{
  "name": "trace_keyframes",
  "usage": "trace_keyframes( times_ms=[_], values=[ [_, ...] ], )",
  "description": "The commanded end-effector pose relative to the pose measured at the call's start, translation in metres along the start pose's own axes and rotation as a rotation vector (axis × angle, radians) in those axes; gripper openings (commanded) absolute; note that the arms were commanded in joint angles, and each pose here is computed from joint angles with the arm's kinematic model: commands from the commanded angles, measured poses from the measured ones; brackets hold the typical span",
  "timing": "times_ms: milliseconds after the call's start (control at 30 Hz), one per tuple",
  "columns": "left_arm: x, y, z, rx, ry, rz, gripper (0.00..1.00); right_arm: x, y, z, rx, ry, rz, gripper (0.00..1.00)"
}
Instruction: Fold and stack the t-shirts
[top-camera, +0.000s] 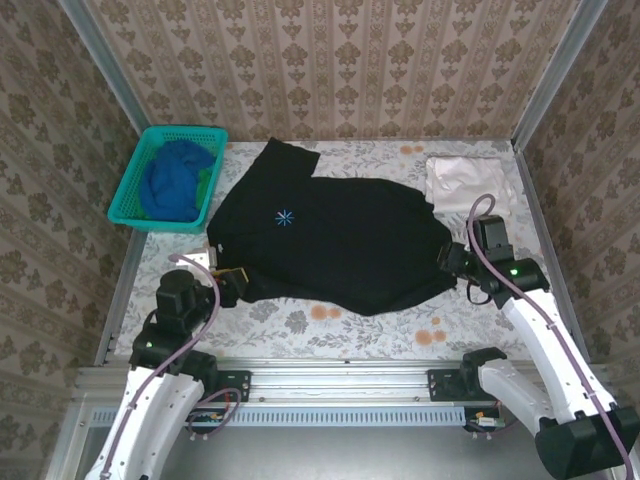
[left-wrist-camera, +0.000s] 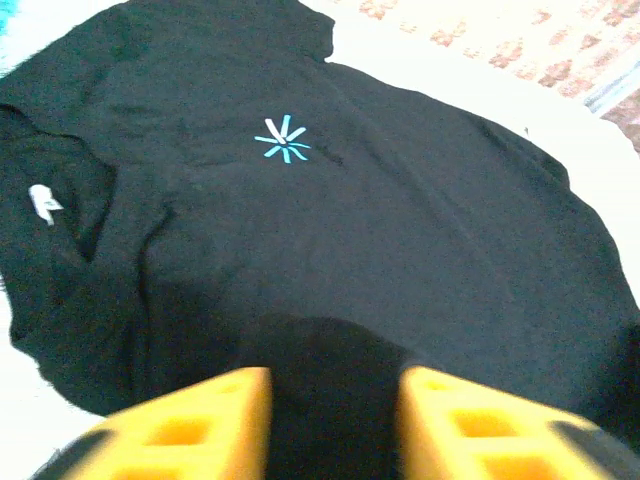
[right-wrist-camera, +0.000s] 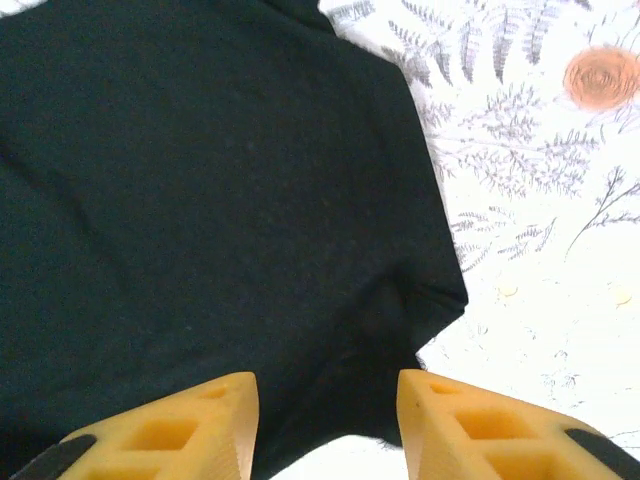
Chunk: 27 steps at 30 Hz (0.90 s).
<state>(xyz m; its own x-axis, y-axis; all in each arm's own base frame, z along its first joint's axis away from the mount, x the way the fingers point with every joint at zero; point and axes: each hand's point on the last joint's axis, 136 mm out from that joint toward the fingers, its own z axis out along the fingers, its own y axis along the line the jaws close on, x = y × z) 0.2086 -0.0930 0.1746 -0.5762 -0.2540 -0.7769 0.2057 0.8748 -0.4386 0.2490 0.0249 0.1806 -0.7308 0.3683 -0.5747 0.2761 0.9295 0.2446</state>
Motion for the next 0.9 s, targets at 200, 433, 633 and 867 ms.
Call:
trace_keyframes(
  times_ms=[200,433,633,867],
  values=[
    [-0.049,0.004,0.001,-0.116,-0.086,0.041,0.68,-0.023,0.091,0.008,-0.224,-0.026,-0.128,0.54],
    [-0.067,0.022,0.099,-0.219,0.093,0.043,0.65,0.025,0.109,0.131,-0.007,0.250,-0.216,0.52],
    [-0.045,0.065,0.187,-0.263,0.337,-0.028,0.62,0.059,0.057,0.165,0.123,0.350,-0.082,0.61],
    [-0.038,0.114,0.237,-0.400,0.500,-0.073,0.59,0.035,0.022,0.190,0.180,0.391,0.020,0.63]
  ],
)
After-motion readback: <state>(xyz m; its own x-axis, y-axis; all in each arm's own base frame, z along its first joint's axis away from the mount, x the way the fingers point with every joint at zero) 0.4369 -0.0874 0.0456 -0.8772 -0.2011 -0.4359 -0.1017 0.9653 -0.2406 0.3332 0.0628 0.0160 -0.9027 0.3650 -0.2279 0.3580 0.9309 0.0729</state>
